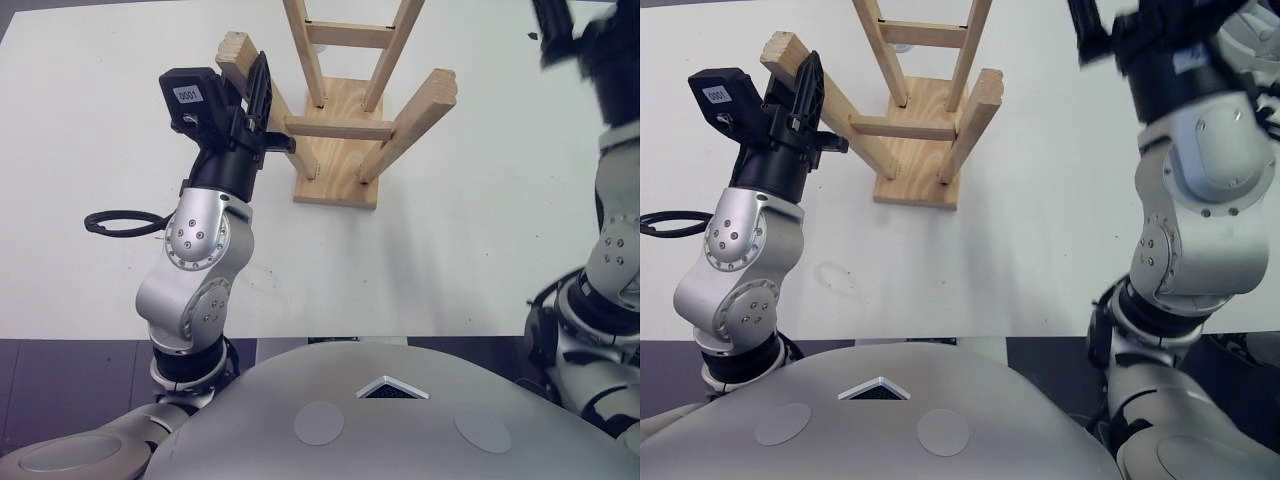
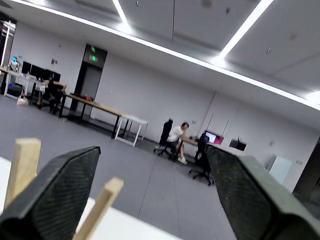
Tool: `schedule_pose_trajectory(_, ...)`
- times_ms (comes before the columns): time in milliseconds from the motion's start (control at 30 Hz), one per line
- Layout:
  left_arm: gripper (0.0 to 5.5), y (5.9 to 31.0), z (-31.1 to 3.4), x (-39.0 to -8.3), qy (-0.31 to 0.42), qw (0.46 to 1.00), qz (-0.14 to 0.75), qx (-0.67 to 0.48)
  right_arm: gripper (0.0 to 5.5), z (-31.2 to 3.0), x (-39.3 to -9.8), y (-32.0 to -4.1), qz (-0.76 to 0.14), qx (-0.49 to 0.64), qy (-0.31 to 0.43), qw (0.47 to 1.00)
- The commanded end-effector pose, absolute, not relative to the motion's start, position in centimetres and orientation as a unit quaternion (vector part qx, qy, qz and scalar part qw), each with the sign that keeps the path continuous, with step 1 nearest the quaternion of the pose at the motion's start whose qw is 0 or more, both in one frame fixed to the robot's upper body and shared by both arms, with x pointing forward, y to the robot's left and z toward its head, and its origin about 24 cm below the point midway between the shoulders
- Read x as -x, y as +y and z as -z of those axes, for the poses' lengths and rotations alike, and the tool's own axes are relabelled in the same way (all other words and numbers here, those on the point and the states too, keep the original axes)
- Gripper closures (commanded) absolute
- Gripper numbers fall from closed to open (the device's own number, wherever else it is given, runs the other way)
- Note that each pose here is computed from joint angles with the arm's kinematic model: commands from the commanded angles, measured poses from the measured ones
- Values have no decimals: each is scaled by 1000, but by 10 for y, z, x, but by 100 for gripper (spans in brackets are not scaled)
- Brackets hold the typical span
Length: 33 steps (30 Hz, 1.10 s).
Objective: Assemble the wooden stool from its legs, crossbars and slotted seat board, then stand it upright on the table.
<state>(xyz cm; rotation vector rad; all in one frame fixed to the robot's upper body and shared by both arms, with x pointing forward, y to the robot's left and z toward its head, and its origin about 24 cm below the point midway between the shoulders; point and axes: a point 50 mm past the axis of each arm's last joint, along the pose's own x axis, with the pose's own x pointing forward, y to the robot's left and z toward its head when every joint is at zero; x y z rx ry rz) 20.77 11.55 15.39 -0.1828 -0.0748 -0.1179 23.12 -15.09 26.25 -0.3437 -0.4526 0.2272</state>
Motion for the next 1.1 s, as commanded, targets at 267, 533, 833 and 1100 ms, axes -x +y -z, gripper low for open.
schedule_pose_trajectory(267,447,90,-148,-211,-12,997,54,55,156,-248,-233,-99,-157,266,-146,940)
schedule_pose_trajectory(533,447,82,-148,-217,-2,998,56,42,156,-220,-228,-93,-172,371,-103,907)
schedule_pose_trajectory(833,446,88,-135,-214,33,998,4,62,156,-162,-241,-82,-233,534,1,813)
schedule_pose_trajectory(1100,446,88,-132,-211,38,997,-8,69,156,-140,-237,-78,-287,543,67,786)
